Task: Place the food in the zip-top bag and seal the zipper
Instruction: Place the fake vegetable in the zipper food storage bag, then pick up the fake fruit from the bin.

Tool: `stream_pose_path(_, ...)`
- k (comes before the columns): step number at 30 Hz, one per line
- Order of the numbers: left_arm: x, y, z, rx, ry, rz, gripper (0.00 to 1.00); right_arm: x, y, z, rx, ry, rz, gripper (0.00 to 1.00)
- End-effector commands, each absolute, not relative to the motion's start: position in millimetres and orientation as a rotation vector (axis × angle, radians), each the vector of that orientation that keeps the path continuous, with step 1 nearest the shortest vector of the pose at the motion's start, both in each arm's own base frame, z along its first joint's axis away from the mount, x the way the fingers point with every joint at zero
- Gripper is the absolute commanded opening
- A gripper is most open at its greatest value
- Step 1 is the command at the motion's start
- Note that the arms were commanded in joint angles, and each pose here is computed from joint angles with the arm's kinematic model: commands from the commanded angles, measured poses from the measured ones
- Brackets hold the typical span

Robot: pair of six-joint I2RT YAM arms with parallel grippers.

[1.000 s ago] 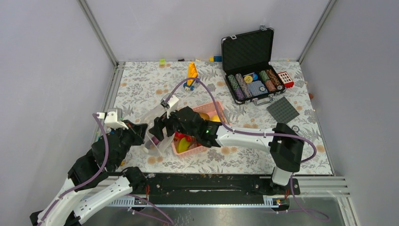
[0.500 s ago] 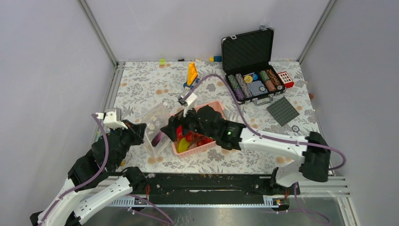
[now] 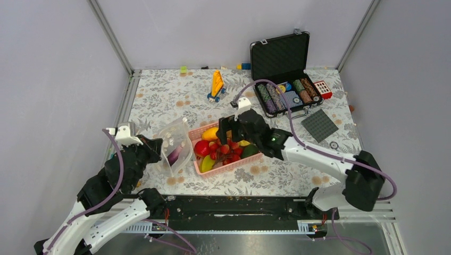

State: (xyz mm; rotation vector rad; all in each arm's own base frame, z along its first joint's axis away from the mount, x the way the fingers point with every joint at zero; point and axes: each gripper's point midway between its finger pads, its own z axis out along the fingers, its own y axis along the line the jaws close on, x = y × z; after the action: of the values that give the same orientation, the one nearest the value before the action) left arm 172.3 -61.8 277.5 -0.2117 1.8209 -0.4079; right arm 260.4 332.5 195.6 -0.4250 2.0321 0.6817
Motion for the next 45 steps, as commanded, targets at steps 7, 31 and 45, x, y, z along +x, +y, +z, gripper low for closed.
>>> stream_pose_path(7,179,-60,280,-0.248,1.821,-0.372,0.0,316,364,151,-0.419,2.202,0.586,1.0)
stream_pose_path(31,183,-63,273,-0.243,1.854,-0.357,0.0,328,421,84,-0.55,2.253,0.621,0.94)
stream_pose_path(45,186,-65,272,-0.249,1.858,-0.369,0.0,310,404,91,-0.593,2.244,0.494,0.64)
